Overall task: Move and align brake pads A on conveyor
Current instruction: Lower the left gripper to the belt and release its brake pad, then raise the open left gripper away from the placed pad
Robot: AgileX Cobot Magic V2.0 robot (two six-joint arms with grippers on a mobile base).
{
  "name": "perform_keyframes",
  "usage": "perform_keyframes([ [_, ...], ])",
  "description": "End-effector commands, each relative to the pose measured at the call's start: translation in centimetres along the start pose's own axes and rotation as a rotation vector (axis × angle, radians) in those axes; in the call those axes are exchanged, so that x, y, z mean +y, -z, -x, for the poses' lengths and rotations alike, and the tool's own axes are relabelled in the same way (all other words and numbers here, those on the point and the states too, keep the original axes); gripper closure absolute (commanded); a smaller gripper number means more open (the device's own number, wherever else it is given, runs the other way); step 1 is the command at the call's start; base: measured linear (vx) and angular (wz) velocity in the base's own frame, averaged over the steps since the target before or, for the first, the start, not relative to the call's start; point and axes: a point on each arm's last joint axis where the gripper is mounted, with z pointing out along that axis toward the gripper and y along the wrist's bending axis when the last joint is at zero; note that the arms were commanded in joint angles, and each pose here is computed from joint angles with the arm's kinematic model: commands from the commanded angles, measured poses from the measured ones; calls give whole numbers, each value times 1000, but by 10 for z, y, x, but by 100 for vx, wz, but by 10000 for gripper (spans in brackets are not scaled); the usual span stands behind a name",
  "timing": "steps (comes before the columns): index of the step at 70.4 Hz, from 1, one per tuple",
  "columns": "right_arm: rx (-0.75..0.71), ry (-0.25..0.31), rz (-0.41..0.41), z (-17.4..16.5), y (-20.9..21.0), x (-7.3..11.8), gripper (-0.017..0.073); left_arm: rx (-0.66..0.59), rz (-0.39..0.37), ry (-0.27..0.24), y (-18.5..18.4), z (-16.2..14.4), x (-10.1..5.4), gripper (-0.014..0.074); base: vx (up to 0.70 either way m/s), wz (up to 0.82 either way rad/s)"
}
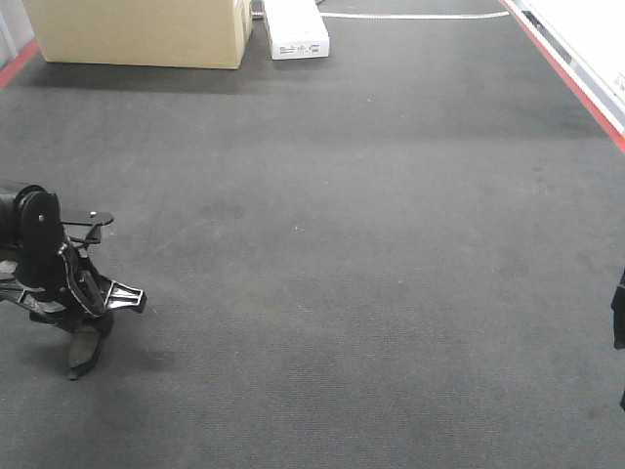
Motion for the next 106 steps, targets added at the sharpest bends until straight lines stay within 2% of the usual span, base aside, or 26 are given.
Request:
perform_keyframes([
  [1,-119,11,-6,18,3,-1,564,-91,-5,-14,17,13,-1,206,0,0],
  [8,-119,11,-6,18,3,-1,564,-103,-6,-43,27,15,-1,116,0,0],
  [14,-119,11,-6,18,3,-1,564,-145,-9,-49,41,14,0,76,0,0],
  [31,-119,11,-6,18,3,-1,564,-327,-24,-57,103,2,2,70,0,0],
  [35,-119,11,-6,18,3,-1,564,-404,-30,-79,122,-8,1,70,0,0],
  [44,-119,11,-6,18,3,-1,564,-559,-62,-62,151,-36,4,70,0,0],
  [56,-119,11,-6,18,3,-1,564,-762,-89,-49,185,-90,11,70,0,0],
  [77,-119,11,-6,18,3,-1,564,-980,-104,-44,199,-170,21,70,0,0],
  [97,-120,11,-6,18,3,-1,564,-1130,-94,-75,188,-229,27,70,0,0],
  [106,-120,11,-6,18,3,-1,564,-1193,-97,-74,186,-247,29,70,0,0],
])
